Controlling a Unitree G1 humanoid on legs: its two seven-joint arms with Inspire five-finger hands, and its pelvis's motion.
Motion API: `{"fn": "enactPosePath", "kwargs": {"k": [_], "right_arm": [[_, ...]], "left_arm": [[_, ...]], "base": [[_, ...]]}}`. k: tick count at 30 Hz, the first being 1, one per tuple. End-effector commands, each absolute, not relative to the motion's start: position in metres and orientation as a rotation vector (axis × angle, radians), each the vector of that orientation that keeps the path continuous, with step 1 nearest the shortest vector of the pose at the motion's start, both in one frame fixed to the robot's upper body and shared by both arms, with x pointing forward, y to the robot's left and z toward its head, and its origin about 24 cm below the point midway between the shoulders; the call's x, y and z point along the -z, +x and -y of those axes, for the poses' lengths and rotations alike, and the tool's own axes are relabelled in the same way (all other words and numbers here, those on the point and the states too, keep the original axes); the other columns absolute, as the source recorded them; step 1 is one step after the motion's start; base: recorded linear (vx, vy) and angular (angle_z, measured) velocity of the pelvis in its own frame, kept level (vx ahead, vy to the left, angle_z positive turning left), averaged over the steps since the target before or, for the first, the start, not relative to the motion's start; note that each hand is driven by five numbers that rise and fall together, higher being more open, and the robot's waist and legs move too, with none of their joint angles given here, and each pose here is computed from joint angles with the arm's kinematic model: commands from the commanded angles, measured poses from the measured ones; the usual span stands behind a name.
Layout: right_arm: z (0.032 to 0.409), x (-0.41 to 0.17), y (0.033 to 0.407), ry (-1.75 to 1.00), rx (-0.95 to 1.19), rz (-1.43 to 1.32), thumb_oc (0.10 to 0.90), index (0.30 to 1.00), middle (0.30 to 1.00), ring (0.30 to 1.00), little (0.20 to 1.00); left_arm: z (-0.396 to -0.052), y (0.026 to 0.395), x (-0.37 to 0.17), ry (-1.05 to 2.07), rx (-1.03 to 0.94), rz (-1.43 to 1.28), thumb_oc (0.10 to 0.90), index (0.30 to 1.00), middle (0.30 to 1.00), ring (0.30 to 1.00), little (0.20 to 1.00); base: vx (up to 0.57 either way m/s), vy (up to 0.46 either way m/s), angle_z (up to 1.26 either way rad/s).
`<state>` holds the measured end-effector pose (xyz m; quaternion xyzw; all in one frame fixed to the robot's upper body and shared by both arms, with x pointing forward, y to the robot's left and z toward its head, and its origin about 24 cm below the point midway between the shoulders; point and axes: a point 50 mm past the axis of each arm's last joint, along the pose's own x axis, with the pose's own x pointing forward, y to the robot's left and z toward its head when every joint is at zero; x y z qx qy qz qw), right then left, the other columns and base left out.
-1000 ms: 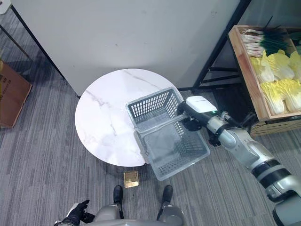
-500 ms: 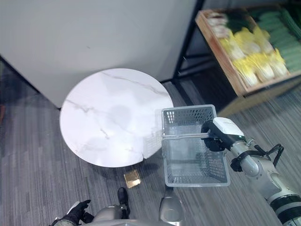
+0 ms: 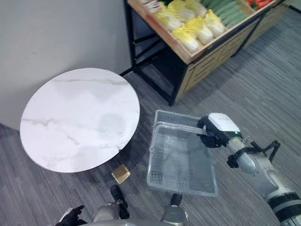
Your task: Get the vegetables into the basket
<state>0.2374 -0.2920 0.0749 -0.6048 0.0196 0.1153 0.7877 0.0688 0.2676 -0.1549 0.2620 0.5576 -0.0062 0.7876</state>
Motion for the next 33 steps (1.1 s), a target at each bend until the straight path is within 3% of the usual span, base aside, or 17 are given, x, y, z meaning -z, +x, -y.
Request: {"fn": "enactPosePath", "kwargs": {"k": [1,9,18,28,33], "right_arm": [[0.295,-0.161,0.258,-1.329,-0.012,0.313,0.400,0.300,0.300,0.300,0.300],[0.319,-0.165,0.242,-1.370,0.059,0.262,0.400,0.300,0.300,0.300,0.300],[0.318,-0.169,0.256,-1.354,0.062,0.280,0.400,0.300,0.300,0.300,0.300],[0.334,-0.140,0.258,-1.352,0.124,0.141,0.400,0.300,0.300,0.300,0.300],[0.328,-0.133,0.264,-1.319,0.148,0.140,0.400,0.300,0.300,0.300,0.300]], "left_arm": [[-0.275,0.072,0.153,0.578,-0.006,-1.209,0.900,1.000,1.000,1.000,1.000],[-0.268,0.090,0.151,0.569,-0.007,-1.149,0.900,1.000,1.000,1.000,1.000],[-0.265,0.094,0.150,0.537,-0.050,-1.116,0.900,1.000,1.000,1.000,1.000],[-0.264,0.088,0.152,0.592,0.049,-1.126,0.900,1.000,1.000,1.000,1.000],[-0.277,0.097,0.145,0.608,-0.003,-1.104,0.900,1.000,1.000,1.000,1.000]], "base": [[-0.01,-0.148,-0.24],[0.01,-0.218,-0.33],[0.05,-0.079,-0.76],[0.11,0.297,-0.74],[-0.05,0.186,-0.57]]}}
